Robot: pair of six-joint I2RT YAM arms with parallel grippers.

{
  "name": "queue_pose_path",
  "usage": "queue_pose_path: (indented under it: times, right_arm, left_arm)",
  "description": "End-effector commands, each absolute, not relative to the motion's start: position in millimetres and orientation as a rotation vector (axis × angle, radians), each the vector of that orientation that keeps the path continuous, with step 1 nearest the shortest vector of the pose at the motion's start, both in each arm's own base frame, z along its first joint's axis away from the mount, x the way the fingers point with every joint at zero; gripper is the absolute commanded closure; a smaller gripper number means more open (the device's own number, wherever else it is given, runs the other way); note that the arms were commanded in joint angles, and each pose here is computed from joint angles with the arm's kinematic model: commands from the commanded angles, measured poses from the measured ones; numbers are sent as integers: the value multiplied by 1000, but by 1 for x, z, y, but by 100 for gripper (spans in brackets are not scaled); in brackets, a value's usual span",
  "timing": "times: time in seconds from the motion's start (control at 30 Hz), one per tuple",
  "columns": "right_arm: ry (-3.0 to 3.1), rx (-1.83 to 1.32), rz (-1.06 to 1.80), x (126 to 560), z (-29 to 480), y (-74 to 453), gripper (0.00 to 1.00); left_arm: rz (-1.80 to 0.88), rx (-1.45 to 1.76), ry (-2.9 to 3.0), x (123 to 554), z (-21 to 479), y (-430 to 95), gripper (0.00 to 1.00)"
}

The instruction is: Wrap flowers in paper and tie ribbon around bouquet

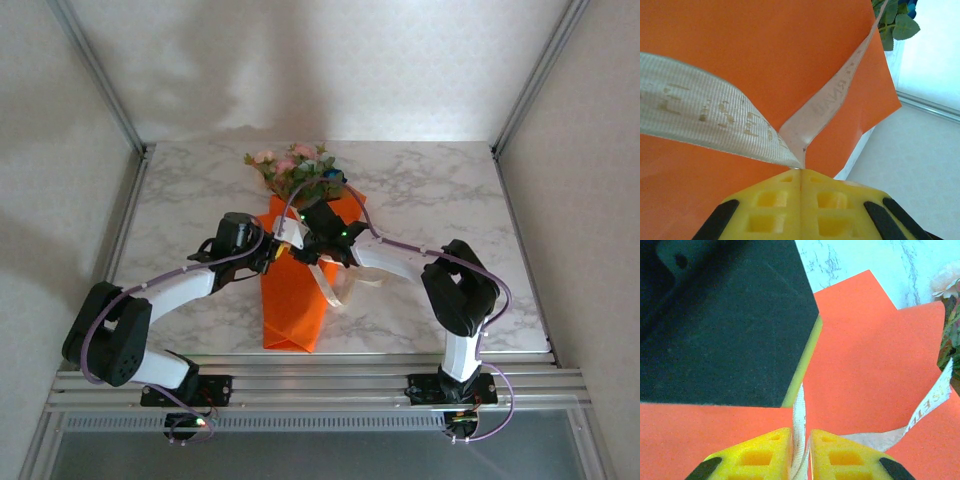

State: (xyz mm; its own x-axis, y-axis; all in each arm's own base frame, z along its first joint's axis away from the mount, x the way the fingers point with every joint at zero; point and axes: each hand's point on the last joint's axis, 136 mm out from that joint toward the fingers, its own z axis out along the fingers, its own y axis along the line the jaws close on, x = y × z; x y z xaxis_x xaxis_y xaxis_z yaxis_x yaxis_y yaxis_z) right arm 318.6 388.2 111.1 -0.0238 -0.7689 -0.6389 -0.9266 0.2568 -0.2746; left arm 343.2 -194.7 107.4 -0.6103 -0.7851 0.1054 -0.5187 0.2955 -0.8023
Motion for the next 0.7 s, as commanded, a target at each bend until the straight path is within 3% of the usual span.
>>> queue_pose_path:
  times: [0.0, 0.1, 0.17, 0.37, 0.67]
  right_arm:
    - [1884, -1531, 295, 311, 106, 383, 79]
    - [1923, -1483, 286, 314, 105, 378, 54]
    - [1941, -1417, 307, 321, 111, 375, 43]
    - [1943, -1385, 364, 318, 127, 373, 38]
    - [2048, -1395, 263, 321, 91, 357, 41]
  left_arm:
    - [-1293, -1074, 2253, 342, 133, -208, 100]
    - [-1292, -1072, 2256, 341, 133, -208, 100]
    - [-1291, -1073, 2262, 341, 132, -208, 100]
    - [-1286, -1079, 2263, 342, 129, -208, 100]
    - [-1290, -1077, 2256, 344, 132, -209, 100]
